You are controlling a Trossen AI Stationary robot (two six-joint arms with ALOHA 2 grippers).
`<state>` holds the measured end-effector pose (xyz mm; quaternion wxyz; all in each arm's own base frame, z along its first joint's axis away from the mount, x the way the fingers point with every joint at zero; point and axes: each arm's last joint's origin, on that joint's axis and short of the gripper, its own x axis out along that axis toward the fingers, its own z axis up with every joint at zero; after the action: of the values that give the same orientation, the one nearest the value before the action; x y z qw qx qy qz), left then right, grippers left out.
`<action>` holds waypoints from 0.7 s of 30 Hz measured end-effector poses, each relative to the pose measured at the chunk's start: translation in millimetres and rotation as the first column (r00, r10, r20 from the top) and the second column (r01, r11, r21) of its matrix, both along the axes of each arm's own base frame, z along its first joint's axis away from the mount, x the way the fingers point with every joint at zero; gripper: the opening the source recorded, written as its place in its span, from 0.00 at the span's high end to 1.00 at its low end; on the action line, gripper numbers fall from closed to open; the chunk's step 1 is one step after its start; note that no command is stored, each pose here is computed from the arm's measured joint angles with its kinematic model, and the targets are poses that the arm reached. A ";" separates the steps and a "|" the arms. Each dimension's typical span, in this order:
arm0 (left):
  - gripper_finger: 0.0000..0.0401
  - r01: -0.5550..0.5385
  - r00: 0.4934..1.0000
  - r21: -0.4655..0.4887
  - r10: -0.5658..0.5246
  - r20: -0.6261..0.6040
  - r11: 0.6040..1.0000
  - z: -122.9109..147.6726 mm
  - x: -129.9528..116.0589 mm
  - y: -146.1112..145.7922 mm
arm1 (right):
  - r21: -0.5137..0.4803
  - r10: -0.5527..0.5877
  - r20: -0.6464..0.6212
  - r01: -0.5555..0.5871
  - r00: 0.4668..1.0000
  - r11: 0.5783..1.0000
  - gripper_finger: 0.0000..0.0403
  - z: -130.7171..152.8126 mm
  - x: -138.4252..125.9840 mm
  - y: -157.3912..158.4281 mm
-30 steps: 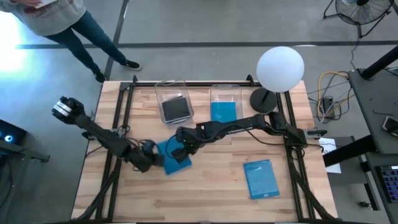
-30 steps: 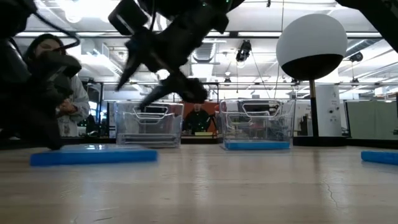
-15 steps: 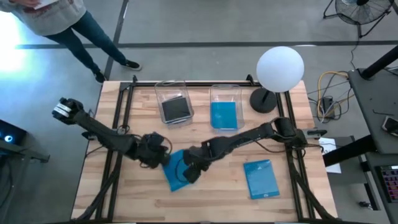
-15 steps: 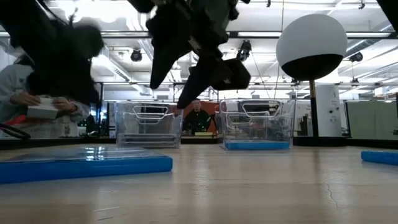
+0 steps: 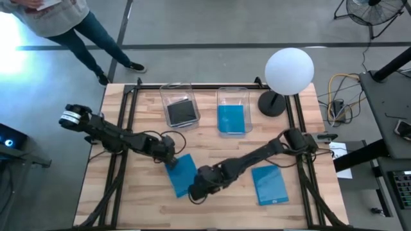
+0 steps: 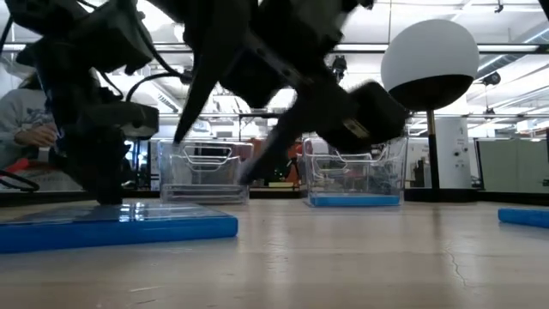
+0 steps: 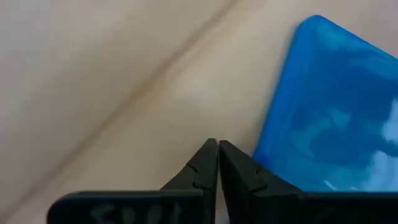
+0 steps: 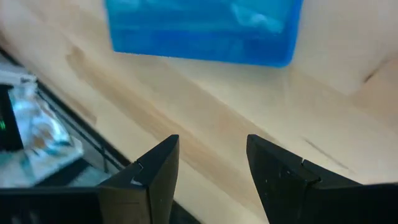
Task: Pick & place jewel cases by type
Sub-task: Put the left blue CD case into the right transparent bin
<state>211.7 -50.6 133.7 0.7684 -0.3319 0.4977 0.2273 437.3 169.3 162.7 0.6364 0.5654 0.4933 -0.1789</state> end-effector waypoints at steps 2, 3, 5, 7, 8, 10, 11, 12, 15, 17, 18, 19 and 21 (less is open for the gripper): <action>1.00 0.011 1.000 -0.025 -0.012 -0.012 1.000 -3.2 -0.4 -5.7 | 0.006 -0.076 0.001 0.076 0.997 0.997 0.55 -11.7 -2.4 4.1; 1.00 0.016 1.000 -0.042 -0.016 -0.013 0.999 -3.8 -0.7 -9.2 | -0.001 -0.120 -0.008 0.120 0.993 0.993 0.55 -17.7 -5.0 4.5; 1.00 0.019 1.000 -0.086 -0.020 -0.006 0.996 -2.6 -1.6 -15.8 | -0.012 -0.214 -0.008 0.214 0.977 0.977 0.55 -28.3 -9.3 4.0; 1.00 0.033 0.999 -0.134 -0.033 0.006 0.990 -1.2 -2.5 -23.4 | 0.006 -0.274 -0.011 0.274 0.962 0.962 0.55 -36.7 -13.5 3.8; 1.00 0.042 0.999 -0.154 -0.040 0.014 0.987 0.4 -3.1 -27.4 | 0.014 -0.296 -0.007 0.296 0.955 0.955 0.55 -40.2 -15.4 3.2; 1.00 0.056 0.998 -0.191 -0.053 0.019 0.980 2.1 -4.9 -34.7 | 0.035 -0.326 0.005 0.326 0.945 0.945 0.55 -47.8 -19.1 1.4; 1.00 0.061 0.998 -0.211 -0.057 0.023 0.976 2.6 -5.4 -38.7 | 0.043 -0.341 0.009 0.341 0.940 0.939 0.55 -51.1 -20.3 0.5; 1.00 0.068 0.998 -0.233 -0.062 0.031 0.970 2.9 -5.8 -42.8 | 0.045 -0.358 0.018 0.357 0.933 0.933 0.55 -53.5 -21.4 -0.1; 1.00 0.084 0.996 -0.281 -0.074 0.045 0.956 1.9 -7.0 -54.5 | 0.039 -0.381 0.043 0.380 0.923 0.924 0.55 -56.9 -21.7 -3.3; 1.00 0.077 0.997 -0.295 -0.065 0.053 0.952 -0.3 -7.1 -61.0 | 0.032 -0.373 0.058 0.372 0.926 0.928 0.55 -57.2 -20.4 -5.7; 1.00 0.075 0.997 -0.297 -0.063 0.052 0.952 -1.9 -7.3 -63.8 | 0.025 -0.361 0.071 0.360 0.930 0.933 0.55 -56.6 -19.4 -6.8; 1.00 0.074 0.997 -0.299 -0.063 0.046 0.951 -4.1 -7.3 -66.2 | 0.016 -0.338 0.090 0.338 0.937 0.941 0.55 -52.9 -18.7 -7.3; 1.00 0.068 0.998 -0.301 -0.062 0.029 0.951 -8.5 -7.5 -69.8 | -0.013 -0.285 0.149 0.290 0.947 0.957 0.55 -43.3 -13.9 -6.9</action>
<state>204.2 -120.3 125.2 0.7206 -0.4308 0.5299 0.1200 423.3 162.4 119.4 0.6477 0.6314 0.3548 -0.2364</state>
